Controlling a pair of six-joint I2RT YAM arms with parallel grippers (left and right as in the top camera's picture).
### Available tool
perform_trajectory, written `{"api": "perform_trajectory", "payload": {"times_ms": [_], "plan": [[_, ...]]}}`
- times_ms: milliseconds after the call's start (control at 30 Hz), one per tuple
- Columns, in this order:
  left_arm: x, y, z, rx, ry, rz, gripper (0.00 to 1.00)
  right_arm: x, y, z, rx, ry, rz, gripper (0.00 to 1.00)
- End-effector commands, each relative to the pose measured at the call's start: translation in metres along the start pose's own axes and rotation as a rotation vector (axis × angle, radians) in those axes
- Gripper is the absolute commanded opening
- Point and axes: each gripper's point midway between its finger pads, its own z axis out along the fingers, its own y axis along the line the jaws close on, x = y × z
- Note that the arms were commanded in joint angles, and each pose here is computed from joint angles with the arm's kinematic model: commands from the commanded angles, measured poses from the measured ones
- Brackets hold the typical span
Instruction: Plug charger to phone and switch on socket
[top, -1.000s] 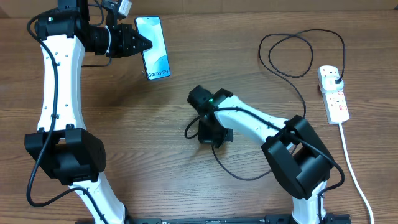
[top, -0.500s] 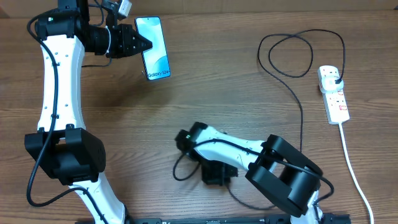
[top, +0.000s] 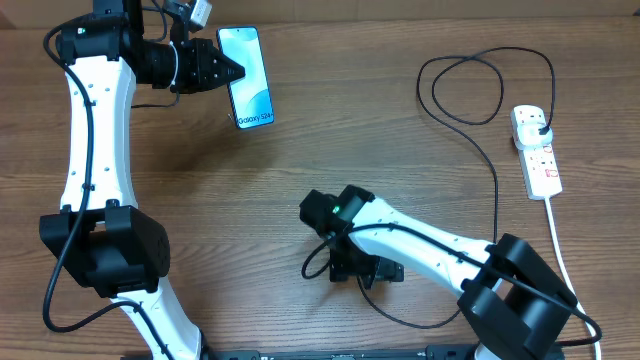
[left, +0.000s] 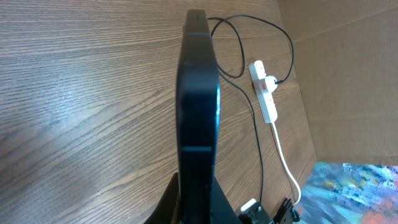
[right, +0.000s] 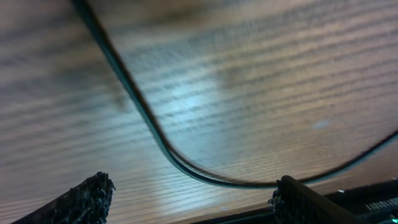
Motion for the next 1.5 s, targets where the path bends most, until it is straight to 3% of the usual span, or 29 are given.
{"api": "perform_trajectory", "payload": {"times_ms": [0, 67, 133, 267, 767, 933, 1067, 1200, 1267, 1467], "plan": [[-0.002, -0.012, 0.000, 0.031, -0.007, 0.014, 0.04, -0.017, 0.010, -0.027, -0.085, -0.055, 0.021, 0.85], [-0.003, -0.012, 0.000, 0.031, -0.008, 0.015, 0.04, -0.028, 0.014, -0.047, -0.138, -0.093, 0.004, 0.89], [-0.002, -0.012, 0.000, 0.032, -0.007, 0.015, 0.04, -0.037, 0.017, -0.070, -0.189, -0.135, 0.007, 1.00], [-0.002, -0.012, 0.000, 0.032, -0.007, 0.014, 0.04, -0.068, 0.017, -0.122, -0.319, -0.249, 0.036, 1.00], [-0.002, -0.012, 0.000, 0.033, -0.007, 0.015, 0.04, -0.130, 0.035, -0.159, -0.467, -0.481, 0.021, 1.00], [-0.001, -0.018, 0.004, 0.045, 0.003, 0.025, 0.04, -0.132, 0.030, -0.156, -0.618, -0.342, -0.083, 1.00], [0.001, -0.024, 0.011, 0.051, 0.014, 0.047, 0.04, -0.143, 0.017, -0.156, -0.648, -0.330, -0.062, 0.97], [0.001, -0.025, 0.012, 0.049, 0.018, 0.047, 0.04, -0.148, 0.004, -0.129, -0.479, -0.333, -0.041, 0.88], [0.002, -0.025, 0.012, 0.049, 0.020, 0.045, 0.04, -0.137, 0.006, -0.109, -0.424, -0.268, -0.105, 0.76], [0.002, -0.025, 0.012, 0.049, 0.020, 0.045, 0.04, -0.084, 0.013, -0.046, -0.300, -0.097, -0.232, 0.65]]}}
